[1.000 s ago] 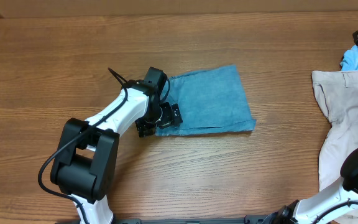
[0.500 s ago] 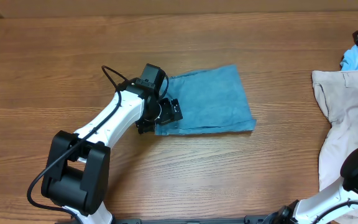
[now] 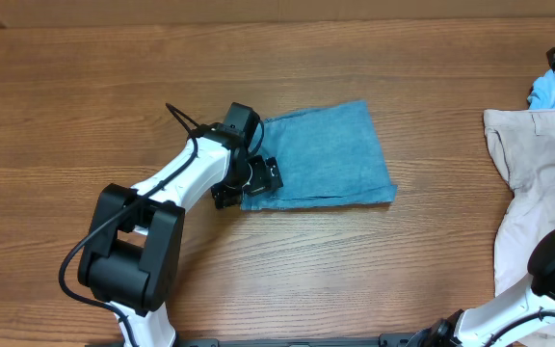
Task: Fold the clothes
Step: 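Hold the bundle's left edge with the left gripper and lift slightly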
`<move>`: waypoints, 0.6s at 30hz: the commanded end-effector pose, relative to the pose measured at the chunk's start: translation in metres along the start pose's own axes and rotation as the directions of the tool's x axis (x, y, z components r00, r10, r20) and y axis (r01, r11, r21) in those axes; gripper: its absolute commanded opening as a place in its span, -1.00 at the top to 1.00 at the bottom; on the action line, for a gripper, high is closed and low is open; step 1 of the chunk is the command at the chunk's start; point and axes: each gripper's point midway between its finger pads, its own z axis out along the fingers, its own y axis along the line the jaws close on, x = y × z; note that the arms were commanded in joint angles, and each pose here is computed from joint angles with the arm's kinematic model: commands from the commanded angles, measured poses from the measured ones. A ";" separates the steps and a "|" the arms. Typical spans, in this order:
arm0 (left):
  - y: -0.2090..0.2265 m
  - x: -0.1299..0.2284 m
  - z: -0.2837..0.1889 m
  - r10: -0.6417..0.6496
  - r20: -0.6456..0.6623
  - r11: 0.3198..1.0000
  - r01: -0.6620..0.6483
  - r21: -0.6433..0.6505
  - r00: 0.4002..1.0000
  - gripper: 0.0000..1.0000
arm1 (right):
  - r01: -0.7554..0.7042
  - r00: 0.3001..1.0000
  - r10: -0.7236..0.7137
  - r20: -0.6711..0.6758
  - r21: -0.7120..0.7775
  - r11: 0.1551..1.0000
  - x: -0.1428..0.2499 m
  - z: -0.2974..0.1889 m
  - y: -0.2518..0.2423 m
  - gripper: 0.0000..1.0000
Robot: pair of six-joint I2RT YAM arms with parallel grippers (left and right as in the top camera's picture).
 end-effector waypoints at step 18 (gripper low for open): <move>0.016 0.029 0.035 0.003 -0.157 0.999 -0.011 -0.052 0.988 0.92 | 0.005 1.000 -0.005 0.007 -0.002 1.000 -0.002 -0.001 0.000 -1.00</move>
